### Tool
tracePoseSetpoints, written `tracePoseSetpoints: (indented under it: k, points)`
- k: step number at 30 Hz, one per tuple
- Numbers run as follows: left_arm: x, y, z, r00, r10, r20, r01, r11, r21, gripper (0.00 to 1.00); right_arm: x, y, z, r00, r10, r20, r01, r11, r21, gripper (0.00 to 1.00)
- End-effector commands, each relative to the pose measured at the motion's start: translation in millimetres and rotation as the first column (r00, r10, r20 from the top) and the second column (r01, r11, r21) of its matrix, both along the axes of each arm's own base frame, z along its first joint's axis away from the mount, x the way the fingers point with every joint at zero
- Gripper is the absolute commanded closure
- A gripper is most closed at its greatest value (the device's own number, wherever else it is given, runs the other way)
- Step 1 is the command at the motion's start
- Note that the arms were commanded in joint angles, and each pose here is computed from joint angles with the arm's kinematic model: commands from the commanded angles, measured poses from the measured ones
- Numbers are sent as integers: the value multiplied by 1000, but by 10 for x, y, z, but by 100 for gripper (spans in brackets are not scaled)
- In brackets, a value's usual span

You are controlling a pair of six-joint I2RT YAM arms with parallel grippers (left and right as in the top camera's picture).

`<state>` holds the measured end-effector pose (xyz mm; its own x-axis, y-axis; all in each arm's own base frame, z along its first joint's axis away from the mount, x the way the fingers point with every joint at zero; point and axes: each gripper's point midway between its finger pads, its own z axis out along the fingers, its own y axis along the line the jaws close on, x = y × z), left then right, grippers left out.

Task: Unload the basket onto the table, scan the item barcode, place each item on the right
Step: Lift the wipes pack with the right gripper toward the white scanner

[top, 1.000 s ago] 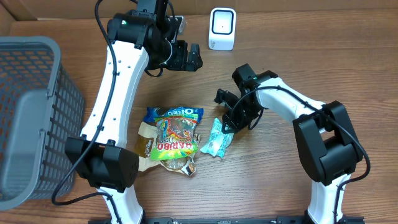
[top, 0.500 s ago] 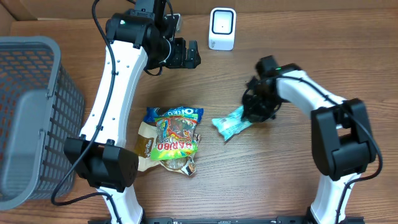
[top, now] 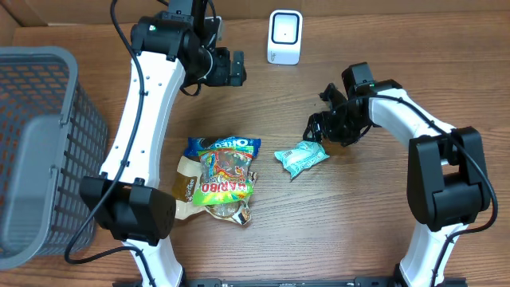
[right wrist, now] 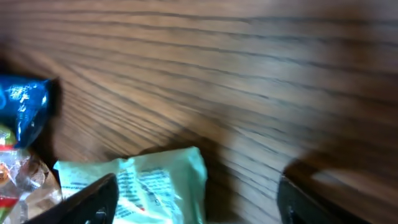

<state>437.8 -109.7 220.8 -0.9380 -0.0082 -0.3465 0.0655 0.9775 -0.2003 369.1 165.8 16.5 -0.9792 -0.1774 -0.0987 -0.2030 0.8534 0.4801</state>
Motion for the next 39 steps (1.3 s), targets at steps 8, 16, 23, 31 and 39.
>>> tracePoseSetpoints:
  k: [8, 16, 23, 31, 39]
  points:
    - [62, 356, 40, 995, 96, 11, -97, 994, 41, 0, -570, 206, -261, 966, 249, -71, -250, 968, -13, 35]
    - [47, 361, 33, 995, 96, 4, -96, 994, 43, 0, -699, 154, -341, 963, 246, -109, -249, 968, -17, 43]
    - [46, 359, 33, 995, 96, 4, -96, 994, 43, 0, -700, 153, -342, 962, 252, -106, -255, 967, -17, 96]
    - [58, 427, 29, 994, 110, 13, -111, 991, 78, 0, -558, 320, 234, 974, 203, -95, -180, 961, 211, 96]
    - [66, 486, 27, 992, 122, 21, -124, 986, 110, 0, -104, 344, 1656, 953, 138, 270, -227, 916, 331, 96]
